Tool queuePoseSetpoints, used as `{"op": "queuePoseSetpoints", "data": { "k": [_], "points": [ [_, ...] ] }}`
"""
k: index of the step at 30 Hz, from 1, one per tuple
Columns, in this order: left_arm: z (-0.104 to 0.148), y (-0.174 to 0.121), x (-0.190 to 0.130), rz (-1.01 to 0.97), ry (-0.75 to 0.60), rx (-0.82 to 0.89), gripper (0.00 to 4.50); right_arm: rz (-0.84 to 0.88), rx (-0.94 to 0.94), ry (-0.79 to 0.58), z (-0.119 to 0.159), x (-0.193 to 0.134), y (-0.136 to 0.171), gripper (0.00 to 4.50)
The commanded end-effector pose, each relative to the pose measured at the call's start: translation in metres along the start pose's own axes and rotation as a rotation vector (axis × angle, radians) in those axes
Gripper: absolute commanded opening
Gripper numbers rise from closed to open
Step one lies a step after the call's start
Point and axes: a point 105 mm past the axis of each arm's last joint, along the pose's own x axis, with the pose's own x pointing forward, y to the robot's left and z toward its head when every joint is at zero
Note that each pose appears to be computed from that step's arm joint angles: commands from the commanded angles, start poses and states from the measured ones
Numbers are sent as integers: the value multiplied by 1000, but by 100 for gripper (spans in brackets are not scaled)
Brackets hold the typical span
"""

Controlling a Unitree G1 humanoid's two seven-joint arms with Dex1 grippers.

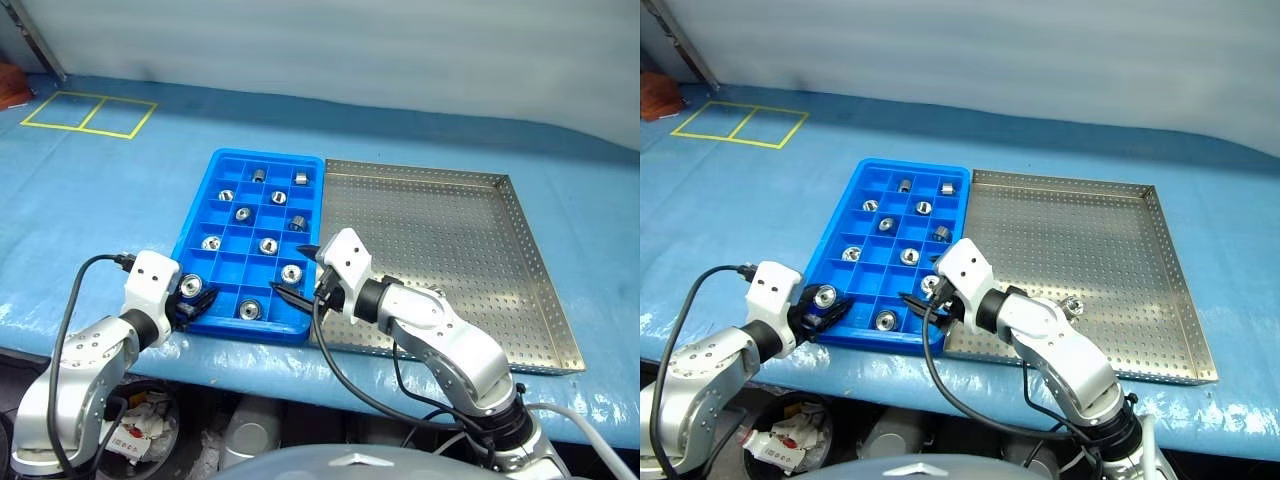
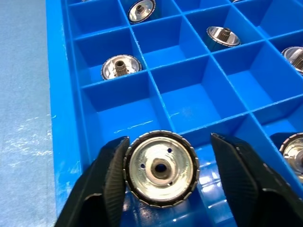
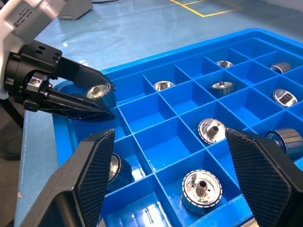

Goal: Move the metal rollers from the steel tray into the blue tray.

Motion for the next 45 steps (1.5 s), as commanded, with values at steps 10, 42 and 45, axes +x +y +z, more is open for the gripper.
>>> {"op": "queuePoseSetpoints", "data": {
  "k": [10, 42, 45],
  "points": [
    [79, -35, 21, -311, -241, 100, 446, -207, -1, -66, 12, -31, -16, 395],
    [99, -206, 142, -944, -253, 461, 446, -726, 151, 47, -36, -131, -20, 395],
    [97, -215, 145, -975, -248, 494, 446, -767, 154, 55, -39, -137, -20, 395]
  ]
}}
